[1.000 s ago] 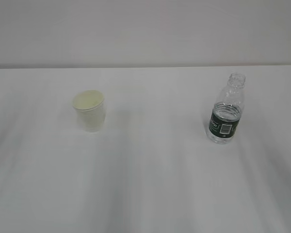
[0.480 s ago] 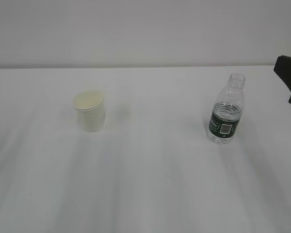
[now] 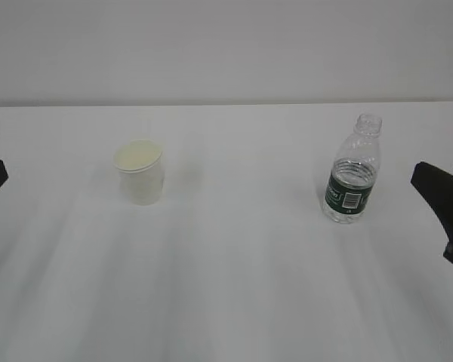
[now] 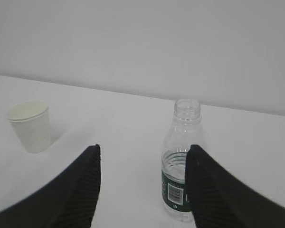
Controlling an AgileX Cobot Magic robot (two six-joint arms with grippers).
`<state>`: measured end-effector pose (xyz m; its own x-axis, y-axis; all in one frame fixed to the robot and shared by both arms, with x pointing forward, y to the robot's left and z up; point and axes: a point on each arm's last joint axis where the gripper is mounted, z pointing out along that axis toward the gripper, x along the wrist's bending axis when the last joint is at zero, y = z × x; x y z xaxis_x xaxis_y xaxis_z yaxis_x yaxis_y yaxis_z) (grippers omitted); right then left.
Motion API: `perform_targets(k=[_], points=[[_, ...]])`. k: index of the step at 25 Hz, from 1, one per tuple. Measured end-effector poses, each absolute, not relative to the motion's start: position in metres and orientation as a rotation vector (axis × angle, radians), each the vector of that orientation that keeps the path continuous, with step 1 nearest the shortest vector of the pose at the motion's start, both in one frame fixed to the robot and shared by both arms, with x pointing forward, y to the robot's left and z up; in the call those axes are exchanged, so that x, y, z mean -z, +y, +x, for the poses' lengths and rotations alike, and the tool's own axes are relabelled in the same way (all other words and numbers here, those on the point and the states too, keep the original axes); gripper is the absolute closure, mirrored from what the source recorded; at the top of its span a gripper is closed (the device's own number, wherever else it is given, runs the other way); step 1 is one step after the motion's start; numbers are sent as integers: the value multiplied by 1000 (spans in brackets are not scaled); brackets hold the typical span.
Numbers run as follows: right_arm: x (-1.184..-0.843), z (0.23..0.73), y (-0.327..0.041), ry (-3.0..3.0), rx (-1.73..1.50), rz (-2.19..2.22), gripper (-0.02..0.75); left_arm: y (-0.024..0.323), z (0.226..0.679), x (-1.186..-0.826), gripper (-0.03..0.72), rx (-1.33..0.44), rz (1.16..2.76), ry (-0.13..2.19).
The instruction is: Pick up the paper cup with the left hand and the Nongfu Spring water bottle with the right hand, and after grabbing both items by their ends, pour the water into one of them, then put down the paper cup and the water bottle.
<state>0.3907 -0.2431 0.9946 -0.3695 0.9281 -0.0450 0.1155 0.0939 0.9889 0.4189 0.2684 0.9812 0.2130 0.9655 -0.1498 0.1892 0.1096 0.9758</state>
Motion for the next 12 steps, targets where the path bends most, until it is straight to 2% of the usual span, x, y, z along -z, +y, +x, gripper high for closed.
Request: perform_targets(k=[4, 9, 12], points=[[-981, 380, -246, 1607, -1379, 1037, 309, 266, 424, -970, 150, -832, 1350, 1212], [-970, 372, -248, 1635, -1355, 1023, 306, 259, 436, -951, 135, -780, 1371, 1174], [-967, 372, -248, 1655, -1329, 1005, 265, 254, 442, -937, 132, -735, 1382, 1146]])
